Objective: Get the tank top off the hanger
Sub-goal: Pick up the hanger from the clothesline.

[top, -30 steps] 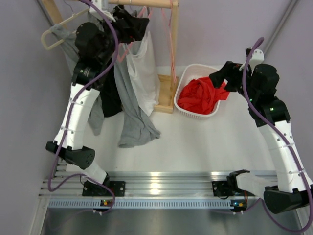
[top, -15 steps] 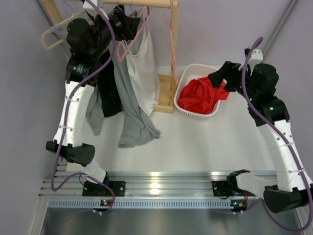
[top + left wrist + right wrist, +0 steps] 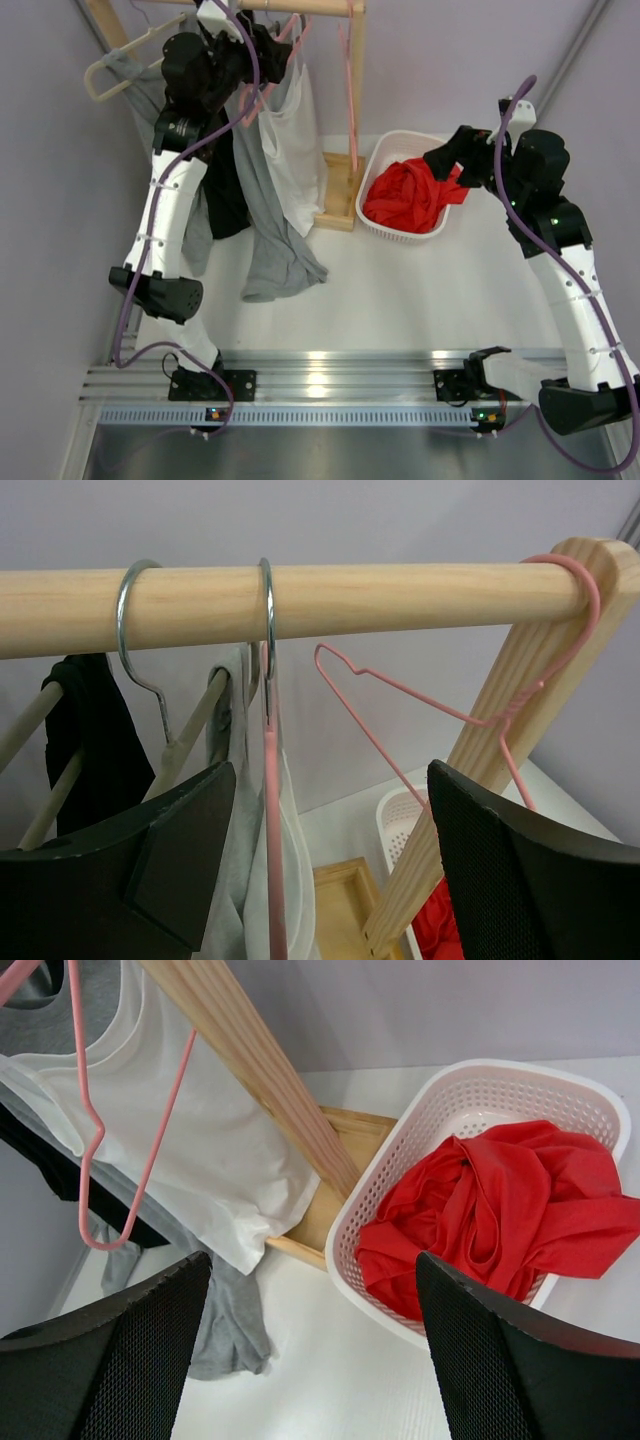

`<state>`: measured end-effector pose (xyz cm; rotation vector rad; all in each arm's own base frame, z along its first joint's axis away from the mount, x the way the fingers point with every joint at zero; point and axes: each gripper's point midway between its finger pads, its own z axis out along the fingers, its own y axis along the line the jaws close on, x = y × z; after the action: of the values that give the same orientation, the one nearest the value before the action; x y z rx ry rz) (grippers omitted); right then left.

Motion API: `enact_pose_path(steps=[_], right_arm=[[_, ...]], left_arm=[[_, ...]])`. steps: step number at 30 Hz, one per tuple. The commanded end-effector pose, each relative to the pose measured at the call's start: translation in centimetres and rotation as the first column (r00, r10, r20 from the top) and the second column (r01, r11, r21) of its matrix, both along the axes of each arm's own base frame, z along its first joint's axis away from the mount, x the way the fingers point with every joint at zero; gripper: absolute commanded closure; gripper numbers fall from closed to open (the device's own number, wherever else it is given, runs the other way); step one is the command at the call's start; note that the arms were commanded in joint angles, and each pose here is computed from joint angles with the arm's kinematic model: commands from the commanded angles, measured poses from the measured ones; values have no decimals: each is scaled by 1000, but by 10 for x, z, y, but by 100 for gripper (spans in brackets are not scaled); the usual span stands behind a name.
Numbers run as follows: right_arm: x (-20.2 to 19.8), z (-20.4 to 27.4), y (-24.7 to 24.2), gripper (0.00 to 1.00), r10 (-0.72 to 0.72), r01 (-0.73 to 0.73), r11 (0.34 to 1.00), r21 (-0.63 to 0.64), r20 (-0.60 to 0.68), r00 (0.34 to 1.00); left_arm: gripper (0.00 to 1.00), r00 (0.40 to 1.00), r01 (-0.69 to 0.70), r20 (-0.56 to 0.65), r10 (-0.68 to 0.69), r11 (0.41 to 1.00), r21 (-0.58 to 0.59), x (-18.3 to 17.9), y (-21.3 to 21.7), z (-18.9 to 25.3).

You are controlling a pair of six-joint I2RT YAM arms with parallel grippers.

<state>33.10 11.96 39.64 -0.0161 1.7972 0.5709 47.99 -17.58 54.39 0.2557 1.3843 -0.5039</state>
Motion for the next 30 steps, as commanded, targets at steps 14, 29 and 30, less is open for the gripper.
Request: enact_pose_path(steps=[14,29,30], right_arm=[[8,25,9,18,45,-46,999,9,72,996],[14,18,12,18,53,-53,999,8,53,997],[14,19,12,18,53,-53,999,8,55,997]], left_arm=[[32,996,-90,18,90,996,16,36,9,-8],[96,996,-85,-30,85,996,-6,49,4,-25],[100,995,-97,-39,96,995,-22,51,5,-26]])
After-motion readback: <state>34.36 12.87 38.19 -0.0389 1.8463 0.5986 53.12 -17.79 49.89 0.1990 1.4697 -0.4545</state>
